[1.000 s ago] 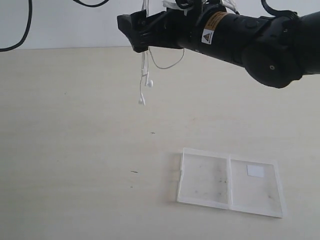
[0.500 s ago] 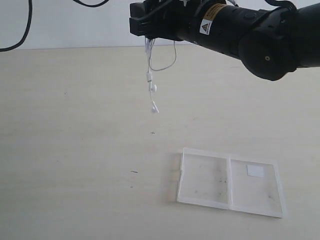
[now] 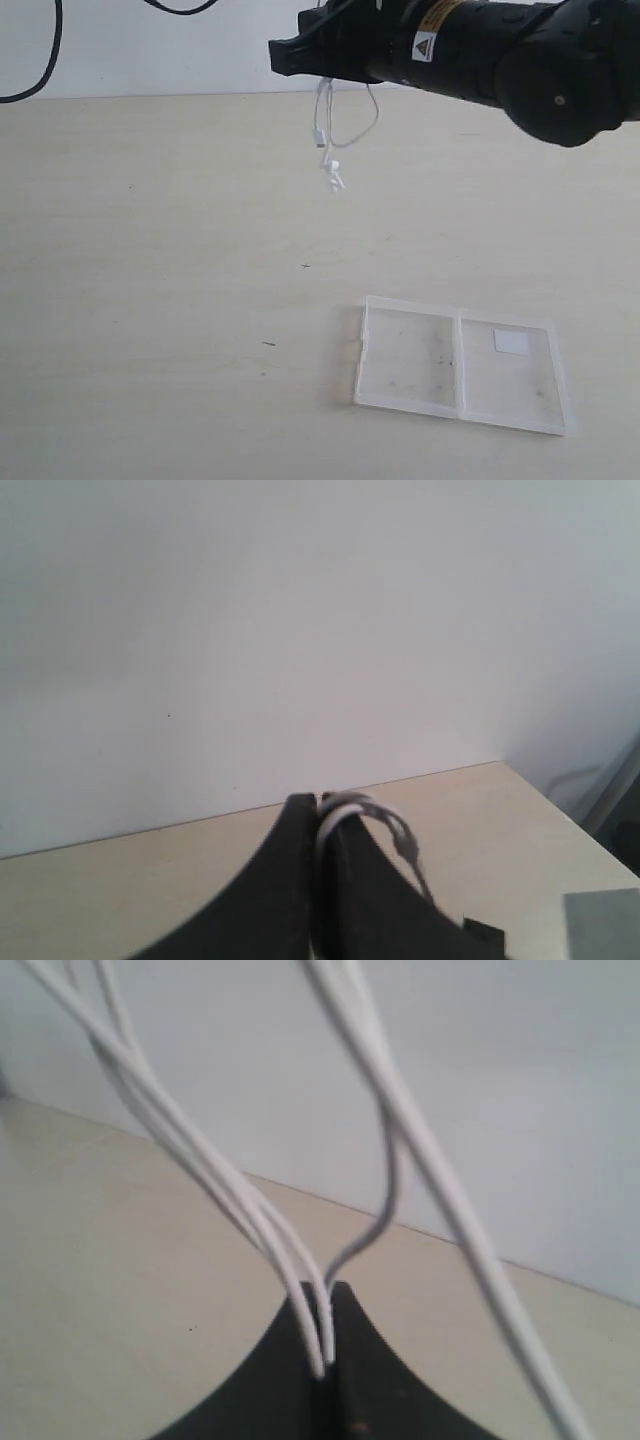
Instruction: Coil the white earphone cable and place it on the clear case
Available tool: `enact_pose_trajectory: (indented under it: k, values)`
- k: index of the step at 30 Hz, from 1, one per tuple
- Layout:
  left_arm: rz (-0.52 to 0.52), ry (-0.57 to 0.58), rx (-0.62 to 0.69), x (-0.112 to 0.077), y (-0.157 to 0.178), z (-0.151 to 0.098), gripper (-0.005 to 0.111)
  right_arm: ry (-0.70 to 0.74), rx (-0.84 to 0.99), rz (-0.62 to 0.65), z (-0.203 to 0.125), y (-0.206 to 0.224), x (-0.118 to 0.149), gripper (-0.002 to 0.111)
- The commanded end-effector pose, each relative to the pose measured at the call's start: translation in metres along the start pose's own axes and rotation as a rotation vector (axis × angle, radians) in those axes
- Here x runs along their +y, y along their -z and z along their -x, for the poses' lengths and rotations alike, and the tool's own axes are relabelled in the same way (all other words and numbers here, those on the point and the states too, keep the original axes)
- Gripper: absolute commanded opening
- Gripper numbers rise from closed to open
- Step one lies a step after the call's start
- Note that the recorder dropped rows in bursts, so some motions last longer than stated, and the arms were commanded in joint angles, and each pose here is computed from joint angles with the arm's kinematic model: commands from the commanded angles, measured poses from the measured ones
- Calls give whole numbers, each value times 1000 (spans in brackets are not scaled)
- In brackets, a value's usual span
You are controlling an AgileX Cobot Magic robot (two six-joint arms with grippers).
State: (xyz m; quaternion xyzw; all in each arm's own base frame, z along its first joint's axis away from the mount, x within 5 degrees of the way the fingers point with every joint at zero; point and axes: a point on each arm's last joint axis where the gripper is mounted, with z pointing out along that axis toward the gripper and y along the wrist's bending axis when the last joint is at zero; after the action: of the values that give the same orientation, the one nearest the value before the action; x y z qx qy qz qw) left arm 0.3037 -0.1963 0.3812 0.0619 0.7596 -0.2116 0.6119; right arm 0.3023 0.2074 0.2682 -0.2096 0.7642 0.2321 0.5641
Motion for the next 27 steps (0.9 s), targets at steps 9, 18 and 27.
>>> enact_pose_trajectory:
  k: [9,18,27]
  values:
    - [6,4,-27,16,0,11,0,119,67,-75,41,62,5,0]
    - [-47,27,28,12,-14,-4,0,194,207,-33,31,72,28,0]
    - [-93,22,136,15,-14,-39,0,207,195,10,39,88,40,0]
